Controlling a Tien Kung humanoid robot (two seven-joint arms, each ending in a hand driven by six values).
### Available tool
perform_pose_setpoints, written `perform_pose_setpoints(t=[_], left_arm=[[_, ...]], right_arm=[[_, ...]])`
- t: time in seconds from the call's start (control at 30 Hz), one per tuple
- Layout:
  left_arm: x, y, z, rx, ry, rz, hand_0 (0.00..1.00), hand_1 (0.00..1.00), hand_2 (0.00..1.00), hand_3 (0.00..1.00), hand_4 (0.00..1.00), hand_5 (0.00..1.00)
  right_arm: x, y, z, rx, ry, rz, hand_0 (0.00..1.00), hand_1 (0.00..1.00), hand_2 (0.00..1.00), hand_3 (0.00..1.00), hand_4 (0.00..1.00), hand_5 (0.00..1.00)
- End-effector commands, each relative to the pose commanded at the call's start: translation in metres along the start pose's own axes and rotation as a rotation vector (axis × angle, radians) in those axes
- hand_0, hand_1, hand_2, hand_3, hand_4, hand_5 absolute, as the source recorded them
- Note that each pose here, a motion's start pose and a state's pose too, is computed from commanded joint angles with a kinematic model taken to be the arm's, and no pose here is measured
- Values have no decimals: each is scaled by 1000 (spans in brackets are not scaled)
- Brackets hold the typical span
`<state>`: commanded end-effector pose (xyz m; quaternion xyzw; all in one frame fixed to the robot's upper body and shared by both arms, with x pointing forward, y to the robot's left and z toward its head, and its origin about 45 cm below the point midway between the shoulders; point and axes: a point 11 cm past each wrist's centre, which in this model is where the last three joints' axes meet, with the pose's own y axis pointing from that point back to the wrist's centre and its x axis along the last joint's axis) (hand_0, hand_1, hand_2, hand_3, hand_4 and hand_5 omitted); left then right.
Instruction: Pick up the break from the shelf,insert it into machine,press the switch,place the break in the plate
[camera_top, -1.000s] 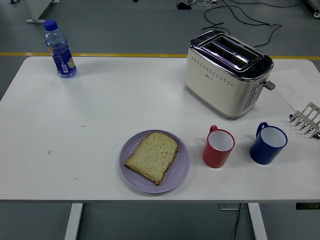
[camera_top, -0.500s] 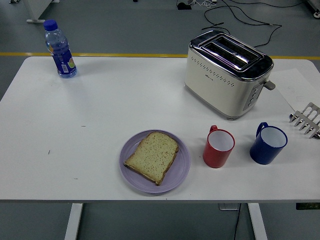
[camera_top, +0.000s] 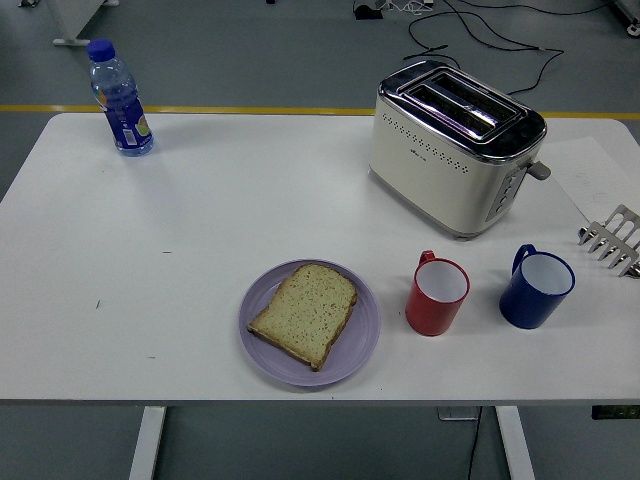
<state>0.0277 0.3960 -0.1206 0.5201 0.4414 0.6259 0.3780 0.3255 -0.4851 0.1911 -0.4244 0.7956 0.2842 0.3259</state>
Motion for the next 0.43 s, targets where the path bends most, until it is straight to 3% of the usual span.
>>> perform_pose_setpoints(t=[0.43], left_arm=[[0, 0, 0, 0, -3, 1, 683, 617, 674, 695, 436, 998]], right_arm=[[2, 0, 0, 2, -2, 8, 755, 693, 732, 639, 436, 257]])
